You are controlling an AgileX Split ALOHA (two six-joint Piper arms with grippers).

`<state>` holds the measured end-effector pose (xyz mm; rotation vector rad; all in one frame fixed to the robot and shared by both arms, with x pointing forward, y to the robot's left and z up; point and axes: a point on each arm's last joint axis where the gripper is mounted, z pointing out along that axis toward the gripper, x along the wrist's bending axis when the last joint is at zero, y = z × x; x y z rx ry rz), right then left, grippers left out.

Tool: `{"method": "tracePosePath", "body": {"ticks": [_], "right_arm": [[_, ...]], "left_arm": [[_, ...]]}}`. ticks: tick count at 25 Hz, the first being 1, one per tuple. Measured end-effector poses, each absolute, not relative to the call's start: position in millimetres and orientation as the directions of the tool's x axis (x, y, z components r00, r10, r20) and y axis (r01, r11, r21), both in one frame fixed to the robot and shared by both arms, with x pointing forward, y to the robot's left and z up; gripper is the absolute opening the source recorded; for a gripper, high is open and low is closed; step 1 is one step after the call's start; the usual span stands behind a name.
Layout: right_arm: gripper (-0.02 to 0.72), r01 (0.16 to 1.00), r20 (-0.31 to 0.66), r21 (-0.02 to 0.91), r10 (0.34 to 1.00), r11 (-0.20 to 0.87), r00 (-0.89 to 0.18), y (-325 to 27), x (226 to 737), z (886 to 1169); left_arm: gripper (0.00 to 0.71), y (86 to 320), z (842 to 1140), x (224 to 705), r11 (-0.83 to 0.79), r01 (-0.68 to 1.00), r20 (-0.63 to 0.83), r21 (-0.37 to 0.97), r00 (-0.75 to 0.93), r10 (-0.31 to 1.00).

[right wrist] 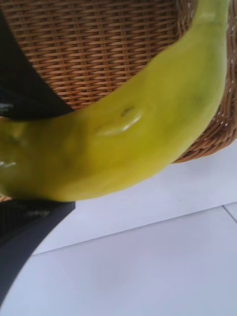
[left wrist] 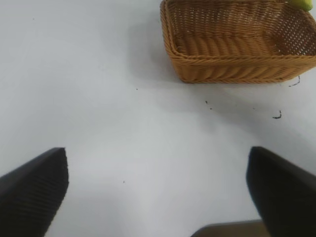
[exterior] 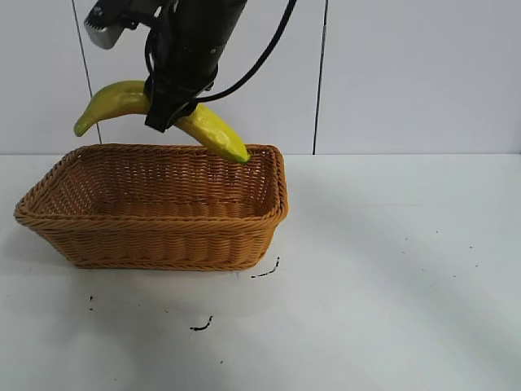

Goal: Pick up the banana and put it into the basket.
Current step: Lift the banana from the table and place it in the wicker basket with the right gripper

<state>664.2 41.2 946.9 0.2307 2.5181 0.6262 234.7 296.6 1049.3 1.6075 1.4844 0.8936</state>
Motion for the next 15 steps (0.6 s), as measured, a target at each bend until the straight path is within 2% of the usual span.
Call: {"method": "tracePosePath", "body": {"ticks": [5,11,12,15], "right_arm": [[0.320,0.057,-0.423,0.501,0.302,0.864,-0.854,45,665,931],[0.330,0.073,-0.402,0.517,0.317,0.853,-0.859,46,665,928],[0.362,0.073,-0.401,0.518,0.318,0.852,-0.859,46,665,928],[0.535,0.076,-0.399,0.522,0.321,0.850,-0.859,47,665,929]], "left_arm": [[0.695,297,1049,235,-0.037,0.466,-0.001,0.884,0.080,0.997],[0.695,297,1049,235,-0.037,0.466,-0.001,0.884,0.080,0.997],[0.695,297,1049,235,-0.037,0.466,-0.001,0.884,0.080,0.997],[0.695,297,1049,235,-0.037,0.466,-0.001,0.884,0.080,0.997]]}}
